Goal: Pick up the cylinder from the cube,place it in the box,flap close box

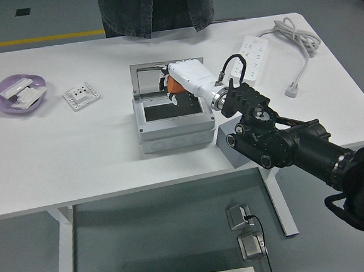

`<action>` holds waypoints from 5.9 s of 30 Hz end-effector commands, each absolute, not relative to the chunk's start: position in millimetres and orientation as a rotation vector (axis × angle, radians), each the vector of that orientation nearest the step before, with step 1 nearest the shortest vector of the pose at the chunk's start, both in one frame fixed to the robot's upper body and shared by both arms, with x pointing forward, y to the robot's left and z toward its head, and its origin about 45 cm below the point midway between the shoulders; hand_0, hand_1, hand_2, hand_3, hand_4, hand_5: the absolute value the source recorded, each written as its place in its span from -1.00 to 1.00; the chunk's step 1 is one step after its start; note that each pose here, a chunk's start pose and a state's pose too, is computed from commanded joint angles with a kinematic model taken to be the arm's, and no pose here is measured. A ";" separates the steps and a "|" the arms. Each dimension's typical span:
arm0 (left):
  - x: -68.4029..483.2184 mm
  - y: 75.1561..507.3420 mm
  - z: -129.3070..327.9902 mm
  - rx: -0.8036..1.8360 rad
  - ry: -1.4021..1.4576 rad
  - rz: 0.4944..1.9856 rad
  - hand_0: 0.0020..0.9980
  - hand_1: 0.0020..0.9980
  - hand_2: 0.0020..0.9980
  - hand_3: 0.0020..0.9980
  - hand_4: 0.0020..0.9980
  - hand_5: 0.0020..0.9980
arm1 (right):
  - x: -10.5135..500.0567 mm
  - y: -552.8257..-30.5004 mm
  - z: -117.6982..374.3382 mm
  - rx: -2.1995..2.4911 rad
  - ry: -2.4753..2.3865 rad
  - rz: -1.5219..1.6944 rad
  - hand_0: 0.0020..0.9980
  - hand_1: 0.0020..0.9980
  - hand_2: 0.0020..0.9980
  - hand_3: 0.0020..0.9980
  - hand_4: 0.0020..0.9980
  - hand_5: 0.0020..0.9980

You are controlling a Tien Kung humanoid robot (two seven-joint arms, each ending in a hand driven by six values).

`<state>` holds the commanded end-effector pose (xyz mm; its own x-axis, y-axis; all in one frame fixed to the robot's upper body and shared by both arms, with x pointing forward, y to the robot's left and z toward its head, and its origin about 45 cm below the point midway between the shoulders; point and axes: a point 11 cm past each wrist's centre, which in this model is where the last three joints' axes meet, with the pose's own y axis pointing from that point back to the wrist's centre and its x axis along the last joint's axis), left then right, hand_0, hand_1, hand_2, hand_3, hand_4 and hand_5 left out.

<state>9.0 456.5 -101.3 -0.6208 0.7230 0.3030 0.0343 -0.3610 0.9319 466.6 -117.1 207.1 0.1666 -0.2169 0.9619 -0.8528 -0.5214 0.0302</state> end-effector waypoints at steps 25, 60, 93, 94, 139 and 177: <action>16.9 457.0 -100.5 1.016 1.395 2.018 0.33 0.32 0.29 0.39 0.37 -0.62 | 459.7 -124.8 186.3 1.901 -0.996 1.294 -0.30 -0.05 0.18 0.38 -0.62 -0.79; 18.8 455.7 -100.9 1.028 1.387 2.003 0.33 0.31 0.29 0.39 0.35 -0.63 | 457.5 -117.8 187.1 1.941 -0.963 1.279 -0.23 -0.01 0.20 0.46 -0.21 -0.70; 8.2 450.0 -103.8 1.038 1.409 1.990 0.33 0.31 0.24 0.34 0.21 -0.61 | 433.5 -60.8 223.3 2.190 -1.008 1.244 0.05 0.13 0.15 0.60 0.76 -0.24; 8.0 450.2 -103.8 1.040 1.409 1.989 0.33 0.31 0.24 0.34 0.21 -0.61 | 433.3 -56.5 230.7 2.209 -1.017 1.246 0.05 0.13 0.15 0.60 0.76 -0.24; 32.4 459.3 -98.1 1.060 1.336 1.963 0.33 0.30 0.21 0.33 0.19 -0.63 | 493.3 -128.6 228.9 2.003 -1.120 1.048 0.56 0.45 0.42 0.61 0.83 -0.05; 5.6 440.6 -107.6 1.074 1.396 1.925 0.33 0.30 0.20 0.33 0.19 -0.63 | 436.9 -119.4 217.9 2.036 -0.946 1.160 0.47 0.40 0.41 0.63 0.86 0.05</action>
<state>5.6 440.6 -107.6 -0.5462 0.7844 0.2939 0.0354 -0.3289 0.9437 436.9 -119.4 217.9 0.3623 -0.2834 0.8879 -0.8128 -0.5623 0.1522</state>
